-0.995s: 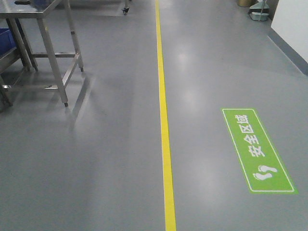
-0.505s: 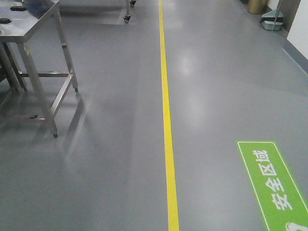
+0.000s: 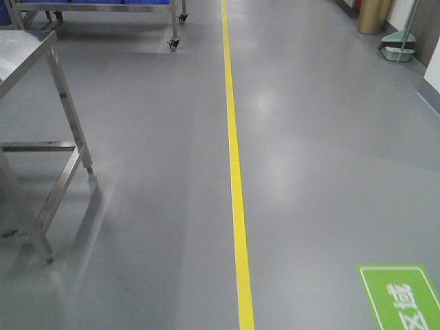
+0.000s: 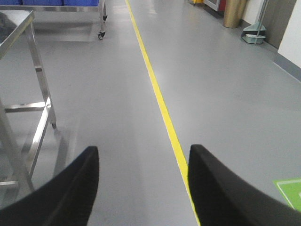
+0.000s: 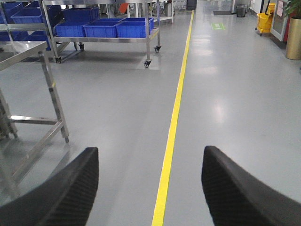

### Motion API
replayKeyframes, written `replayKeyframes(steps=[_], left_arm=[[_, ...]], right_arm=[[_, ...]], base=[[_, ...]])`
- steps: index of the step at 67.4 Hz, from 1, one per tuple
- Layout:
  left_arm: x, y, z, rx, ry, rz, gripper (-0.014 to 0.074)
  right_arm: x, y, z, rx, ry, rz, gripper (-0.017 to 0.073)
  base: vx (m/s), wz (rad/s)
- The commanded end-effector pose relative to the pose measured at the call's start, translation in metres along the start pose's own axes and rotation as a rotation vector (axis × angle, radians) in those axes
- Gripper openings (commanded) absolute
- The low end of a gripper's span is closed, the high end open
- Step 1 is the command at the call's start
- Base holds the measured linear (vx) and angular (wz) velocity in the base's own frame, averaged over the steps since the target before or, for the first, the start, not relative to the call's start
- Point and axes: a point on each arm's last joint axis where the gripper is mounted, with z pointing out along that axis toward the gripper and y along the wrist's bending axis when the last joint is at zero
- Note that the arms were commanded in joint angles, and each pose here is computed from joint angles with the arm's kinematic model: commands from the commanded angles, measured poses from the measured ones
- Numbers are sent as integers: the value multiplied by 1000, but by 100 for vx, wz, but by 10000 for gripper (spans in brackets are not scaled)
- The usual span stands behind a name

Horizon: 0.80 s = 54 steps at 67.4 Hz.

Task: Move and align brake pads A on conveyor
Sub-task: 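Drive along the yellow floor line past the metal racks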

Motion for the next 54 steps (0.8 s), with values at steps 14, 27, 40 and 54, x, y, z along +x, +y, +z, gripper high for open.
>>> replayKeyframes(steps=[14, 27, 40, 54], left_arm=[[-14, -1, -2, 13, -89, -4, 394], [-14, -1, -2, 13, -89, -4, 394], [-14, -1, -2, 13, -89, -4, 394], [-14, -1, -2, 13, -89, -4, 394]], right_arm=[[-14, 1, -2, -2, -87, -14, 449], [-14, 1, -2, -2, -87, -14, 449], [-14, 1, -2, -2, -87, -14, 449], [-14, 1, -2, -2, -87, -14, 449]], base=[[78, 2], [74, 1], [72, 0], [71, -9]])
